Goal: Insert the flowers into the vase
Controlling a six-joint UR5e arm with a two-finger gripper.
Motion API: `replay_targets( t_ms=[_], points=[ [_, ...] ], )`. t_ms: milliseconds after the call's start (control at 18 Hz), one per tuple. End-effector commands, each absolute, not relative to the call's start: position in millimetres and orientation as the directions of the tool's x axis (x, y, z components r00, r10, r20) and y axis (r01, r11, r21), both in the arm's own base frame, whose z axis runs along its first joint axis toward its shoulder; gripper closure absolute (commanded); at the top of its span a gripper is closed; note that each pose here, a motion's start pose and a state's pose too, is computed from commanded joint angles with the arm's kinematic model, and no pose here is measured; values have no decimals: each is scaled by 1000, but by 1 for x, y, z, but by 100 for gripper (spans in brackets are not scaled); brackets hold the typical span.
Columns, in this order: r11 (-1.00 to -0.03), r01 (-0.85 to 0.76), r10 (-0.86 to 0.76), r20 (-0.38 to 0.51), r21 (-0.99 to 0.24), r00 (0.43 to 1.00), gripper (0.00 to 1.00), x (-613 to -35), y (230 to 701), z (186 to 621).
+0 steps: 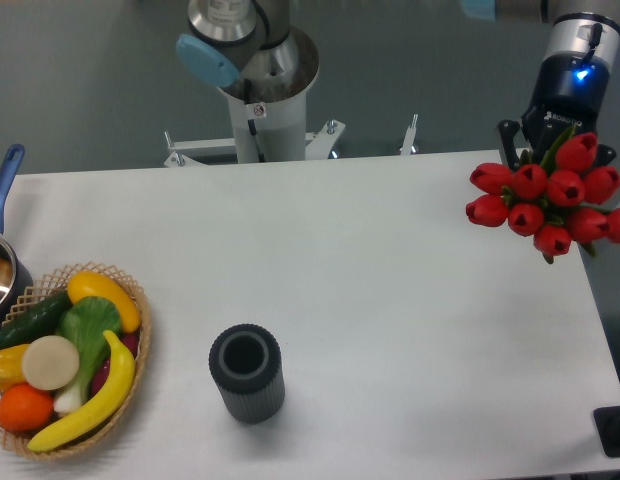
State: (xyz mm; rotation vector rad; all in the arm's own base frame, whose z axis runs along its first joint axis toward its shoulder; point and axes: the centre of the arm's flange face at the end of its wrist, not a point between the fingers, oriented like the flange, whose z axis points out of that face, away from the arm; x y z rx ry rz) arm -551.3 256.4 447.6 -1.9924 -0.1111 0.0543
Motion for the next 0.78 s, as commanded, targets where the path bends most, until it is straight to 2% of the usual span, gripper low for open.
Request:
replay_targets(
  t_ms=[222,778],
  points=[
    [-406,31,104,-12,-913,994,70,-550,257,453],
    [-407,28,88,-9,-913,996,70,-544,265,450]
  ],
)
